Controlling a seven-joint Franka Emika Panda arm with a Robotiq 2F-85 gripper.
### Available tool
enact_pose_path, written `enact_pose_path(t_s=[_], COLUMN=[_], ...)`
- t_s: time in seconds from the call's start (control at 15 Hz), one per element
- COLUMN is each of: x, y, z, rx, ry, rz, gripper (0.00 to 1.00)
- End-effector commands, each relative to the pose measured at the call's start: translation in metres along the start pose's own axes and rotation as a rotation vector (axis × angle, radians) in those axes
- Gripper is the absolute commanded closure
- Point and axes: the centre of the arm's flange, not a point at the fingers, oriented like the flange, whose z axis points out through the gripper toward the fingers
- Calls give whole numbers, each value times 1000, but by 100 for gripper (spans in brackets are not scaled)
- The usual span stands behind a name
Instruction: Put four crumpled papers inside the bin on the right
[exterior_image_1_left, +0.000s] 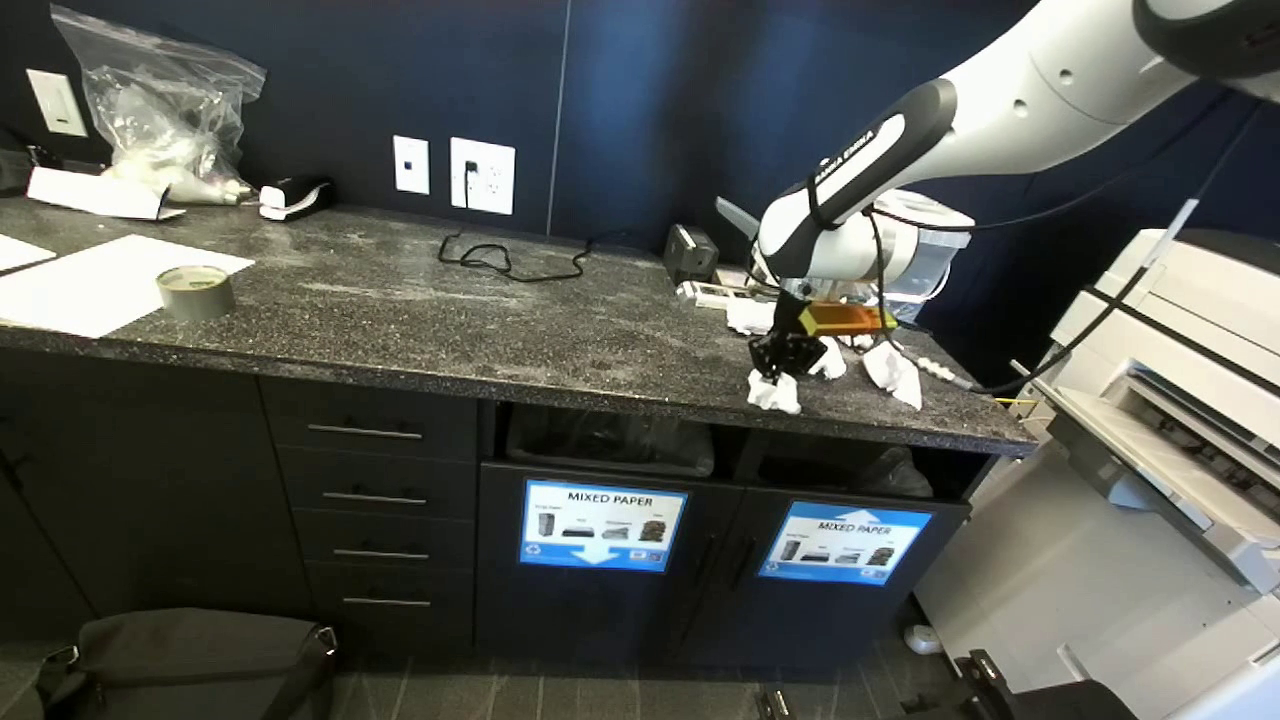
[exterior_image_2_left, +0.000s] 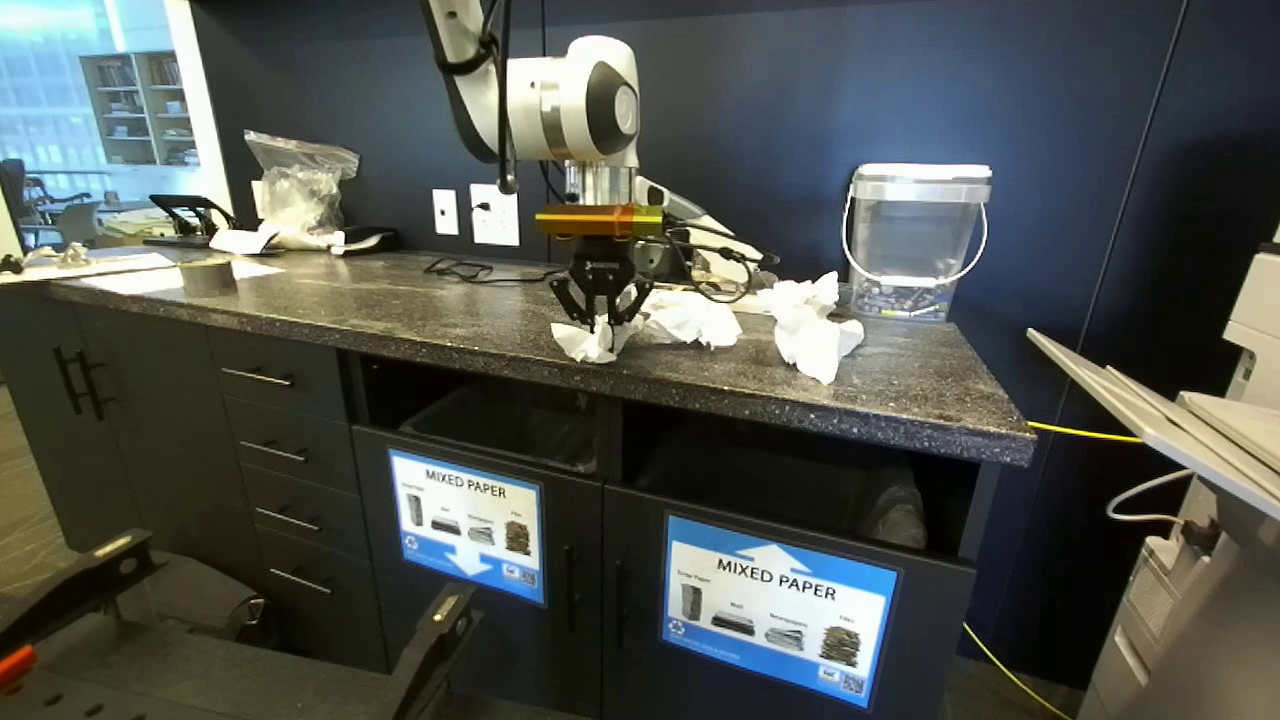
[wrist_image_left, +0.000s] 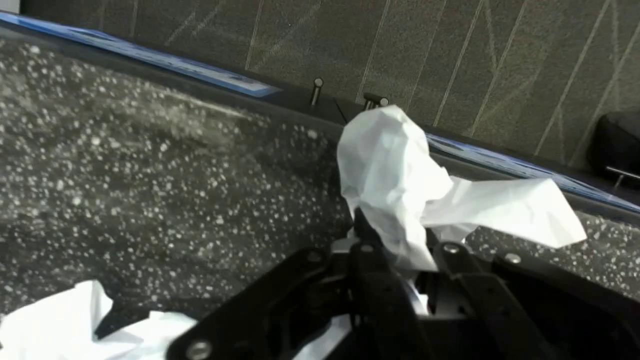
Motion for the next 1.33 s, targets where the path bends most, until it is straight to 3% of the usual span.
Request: enact_pose_path(t_s=[0.0, 0.33, 0.67, 0.93, 1.27], x=[-86, -149, -218, -244, -245], y=[-1, 2, -4, -7, 2], z=[5, 19, 69, 99, 133], rx=[-16, -20, -28, -77, -156], ry=[37, 86, 124, 242, 393], rz=[-2, 28, 64, 73, 110], gripper=[84, 84, 84, 84, 84])
